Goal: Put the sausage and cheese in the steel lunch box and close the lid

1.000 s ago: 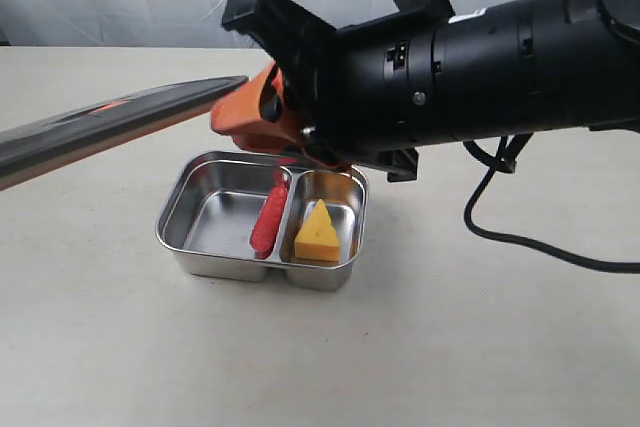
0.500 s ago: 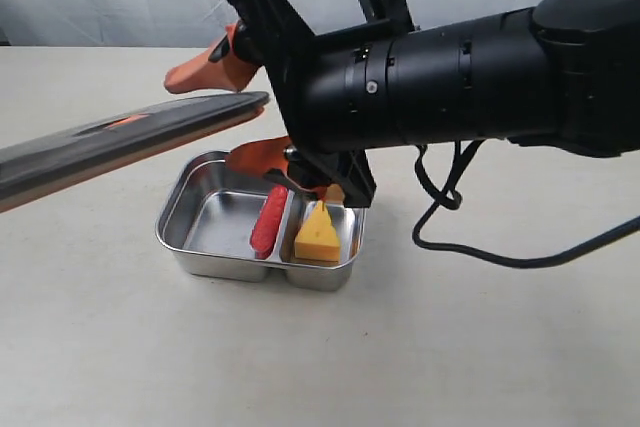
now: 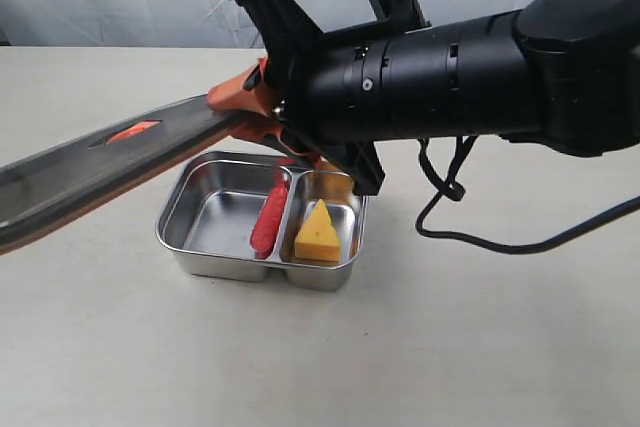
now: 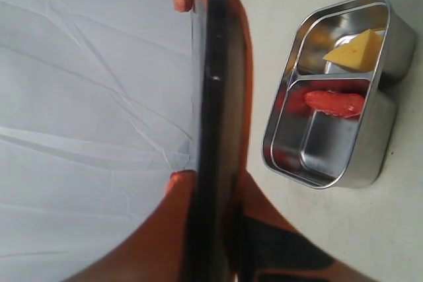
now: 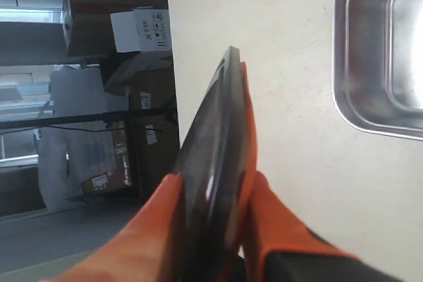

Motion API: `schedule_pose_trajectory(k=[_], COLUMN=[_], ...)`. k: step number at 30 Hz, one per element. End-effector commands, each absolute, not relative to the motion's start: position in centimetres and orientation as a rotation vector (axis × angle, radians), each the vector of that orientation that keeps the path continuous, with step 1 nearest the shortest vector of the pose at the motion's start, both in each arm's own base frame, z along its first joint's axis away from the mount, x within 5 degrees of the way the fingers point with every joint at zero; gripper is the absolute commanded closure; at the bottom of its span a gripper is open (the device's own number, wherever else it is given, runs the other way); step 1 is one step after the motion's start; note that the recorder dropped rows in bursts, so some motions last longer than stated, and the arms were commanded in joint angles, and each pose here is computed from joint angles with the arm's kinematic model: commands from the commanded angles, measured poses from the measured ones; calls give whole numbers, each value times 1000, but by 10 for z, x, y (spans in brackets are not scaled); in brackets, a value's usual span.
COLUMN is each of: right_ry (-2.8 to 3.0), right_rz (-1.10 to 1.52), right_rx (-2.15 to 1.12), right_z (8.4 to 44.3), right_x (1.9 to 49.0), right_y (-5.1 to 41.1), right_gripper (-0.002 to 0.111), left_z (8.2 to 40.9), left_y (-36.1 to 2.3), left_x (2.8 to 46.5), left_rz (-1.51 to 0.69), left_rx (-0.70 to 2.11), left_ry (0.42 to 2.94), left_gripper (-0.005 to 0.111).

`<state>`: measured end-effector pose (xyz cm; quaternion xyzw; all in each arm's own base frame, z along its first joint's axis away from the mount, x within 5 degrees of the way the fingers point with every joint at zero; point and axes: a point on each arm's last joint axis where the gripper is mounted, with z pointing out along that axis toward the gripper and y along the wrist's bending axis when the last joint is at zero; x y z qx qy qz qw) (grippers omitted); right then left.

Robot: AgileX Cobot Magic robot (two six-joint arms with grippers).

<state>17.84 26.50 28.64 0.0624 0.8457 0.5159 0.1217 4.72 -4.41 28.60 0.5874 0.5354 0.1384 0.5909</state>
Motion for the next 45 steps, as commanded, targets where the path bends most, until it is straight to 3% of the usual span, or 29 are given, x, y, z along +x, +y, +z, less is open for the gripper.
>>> schedule_pose_trajectory(k=[1, 6, 12, 15, 20, 26, 31, 40, 45], right_ry=[2437, 2426, 2323, 2256, 2162, 1965, 1715, 1532, 1575], right_rz=[1343, 1332, 1273, 1263, 1244, 1123, 1107, 1452, 1461], right_rx=[-46, -40, -26, -2, 16, 241, 511, 540, 591], right_z=[282, 282, 292, 302, 317, 309, 284, 253, 235], right_x=[182, 183, 187, 188, 189, 171, 130, 100, 102], right_y=[260, 260, 255, 249, 241, 222, 207, 249, 259], right_gripper=[109, 109, 109, 109, 109, 109, 109, 109, 109], left_z=[287, 287, 284, 283, 280, 286, 296, 299, 277], left_y=[-46, -46, -47, -49, -49, -34, -32, -33, -32], left_x=[43, 40, 37, 35, 27, 32, 33, 35, 46], left_rz=[276, 238, 184, 152, 131, 107, -223, -594, -787], left_rx=[1349, 1320, 1340, 1333, 1349, 994, 582, 202, -85], left_ry=[1238, 1257, 1284, 1283, 1266, 1448, 1538, 1618, 1703], left_gripper=[107, 100, 64, 56, 56, 56, 56, 56, 56])
